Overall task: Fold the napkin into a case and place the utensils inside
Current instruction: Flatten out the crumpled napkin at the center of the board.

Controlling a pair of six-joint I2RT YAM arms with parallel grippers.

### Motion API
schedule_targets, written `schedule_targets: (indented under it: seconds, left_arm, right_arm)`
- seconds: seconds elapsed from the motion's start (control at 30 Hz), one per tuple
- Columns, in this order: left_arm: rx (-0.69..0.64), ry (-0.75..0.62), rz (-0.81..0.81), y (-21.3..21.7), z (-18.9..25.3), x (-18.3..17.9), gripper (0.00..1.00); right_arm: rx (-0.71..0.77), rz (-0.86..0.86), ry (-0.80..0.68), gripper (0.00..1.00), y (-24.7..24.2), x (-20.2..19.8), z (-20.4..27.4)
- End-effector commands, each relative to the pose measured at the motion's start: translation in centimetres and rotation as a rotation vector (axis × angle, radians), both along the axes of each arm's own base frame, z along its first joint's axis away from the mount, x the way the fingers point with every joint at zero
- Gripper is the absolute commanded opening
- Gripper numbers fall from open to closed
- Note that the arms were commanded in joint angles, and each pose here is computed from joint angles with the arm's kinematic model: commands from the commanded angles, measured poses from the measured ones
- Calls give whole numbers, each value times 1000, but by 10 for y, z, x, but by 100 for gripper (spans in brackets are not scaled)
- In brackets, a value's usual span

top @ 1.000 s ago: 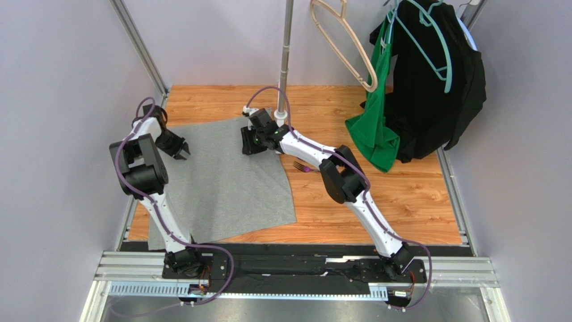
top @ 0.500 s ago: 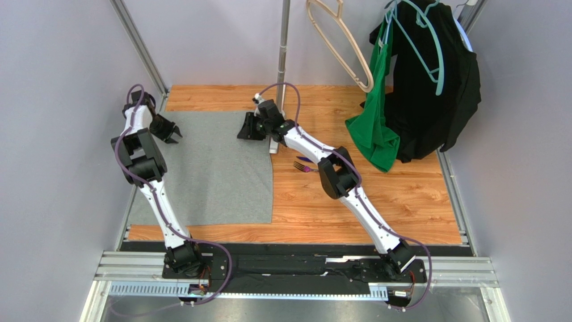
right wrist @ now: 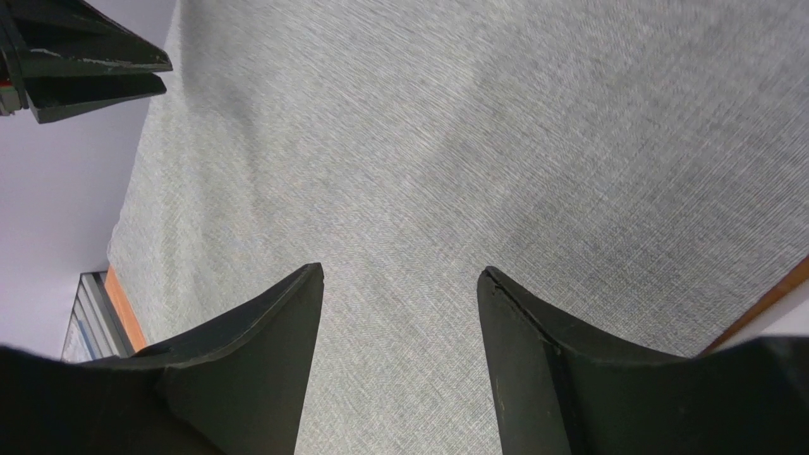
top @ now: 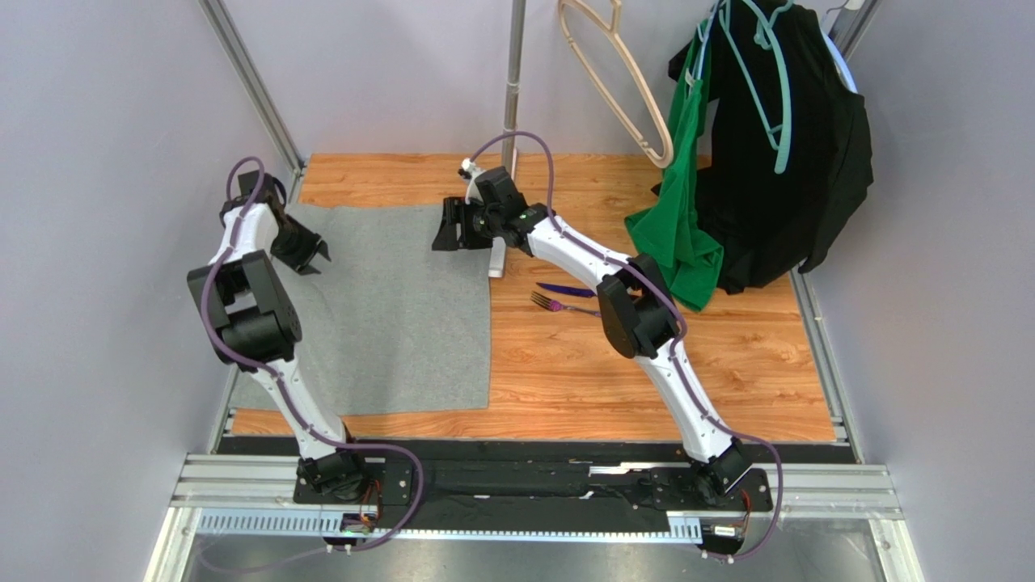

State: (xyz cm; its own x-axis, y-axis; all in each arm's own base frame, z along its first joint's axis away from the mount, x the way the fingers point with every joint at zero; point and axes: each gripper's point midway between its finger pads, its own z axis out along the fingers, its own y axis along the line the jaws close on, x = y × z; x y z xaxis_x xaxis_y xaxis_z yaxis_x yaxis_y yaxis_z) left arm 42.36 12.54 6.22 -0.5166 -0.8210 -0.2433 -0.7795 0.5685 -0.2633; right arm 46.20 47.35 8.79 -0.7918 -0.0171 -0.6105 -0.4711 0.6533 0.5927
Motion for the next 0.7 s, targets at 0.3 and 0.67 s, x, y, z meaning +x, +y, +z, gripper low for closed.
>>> schedule_targets:
  seconds: [0.3,0.67]
  left_arm:
    - [-145,-82,-175,-108,-11,-9,42]
    - [-212,-119,-296,-176,-14,-4,43]
  right_arm:
    - [-84,-73,-24,47,-10,36,-39]
    - [50,-172,-103,54,-20,92,0]
